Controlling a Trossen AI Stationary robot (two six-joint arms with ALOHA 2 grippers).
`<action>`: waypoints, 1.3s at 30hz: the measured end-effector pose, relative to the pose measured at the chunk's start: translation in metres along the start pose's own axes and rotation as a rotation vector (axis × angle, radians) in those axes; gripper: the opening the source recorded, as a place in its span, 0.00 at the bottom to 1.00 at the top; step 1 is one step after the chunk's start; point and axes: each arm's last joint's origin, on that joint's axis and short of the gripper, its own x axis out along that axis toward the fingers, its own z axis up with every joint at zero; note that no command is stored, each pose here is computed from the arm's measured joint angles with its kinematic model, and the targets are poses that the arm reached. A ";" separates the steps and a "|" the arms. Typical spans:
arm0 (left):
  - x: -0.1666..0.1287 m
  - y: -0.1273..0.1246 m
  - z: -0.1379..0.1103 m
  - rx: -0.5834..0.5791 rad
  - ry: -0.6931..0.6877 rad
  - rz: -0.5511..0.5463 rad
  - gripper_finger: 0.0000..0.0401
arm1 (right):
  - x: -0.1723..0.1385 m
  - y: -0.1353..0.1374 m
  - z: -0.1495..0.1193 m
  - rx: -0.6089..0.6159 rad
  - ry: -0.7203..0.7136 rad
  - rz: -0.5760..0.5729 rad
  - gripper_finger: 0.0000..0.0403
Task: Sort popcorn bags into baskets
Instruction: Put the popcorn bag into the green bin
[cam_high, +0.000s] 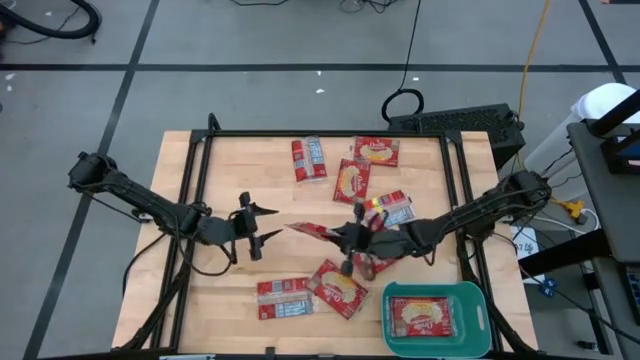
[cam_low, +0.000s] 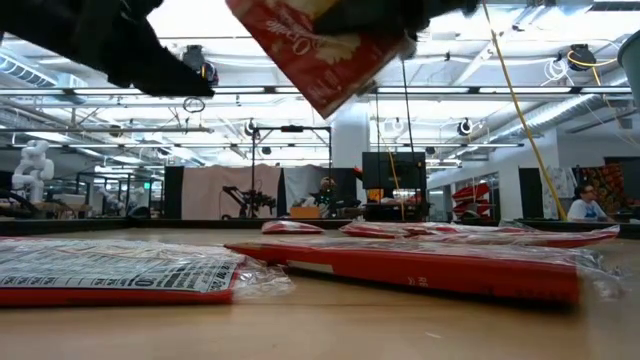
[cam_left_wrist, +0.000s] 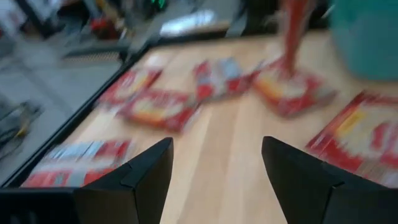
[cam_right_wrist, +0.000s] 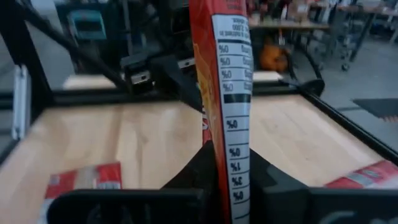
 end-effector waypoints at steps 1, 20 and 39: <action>-0.001 0.000 -0.001 -0.011 -0.046 -0.015 0.62 | -0.002 -0.002 -0.005 0.020 -0.035 0.007 0.05; -0.016 -0.038 0.000 0.840 -0.251 -0.020 0.63 | 0.009 -0.039 -0.034 0.684 0.323 0.528 0.06; 0.032 -0.087 0.000 1.249 -0.250 -0.085 0.91 | 0.010 -0.061 -0.047 0.980 0.732 0.666 0.06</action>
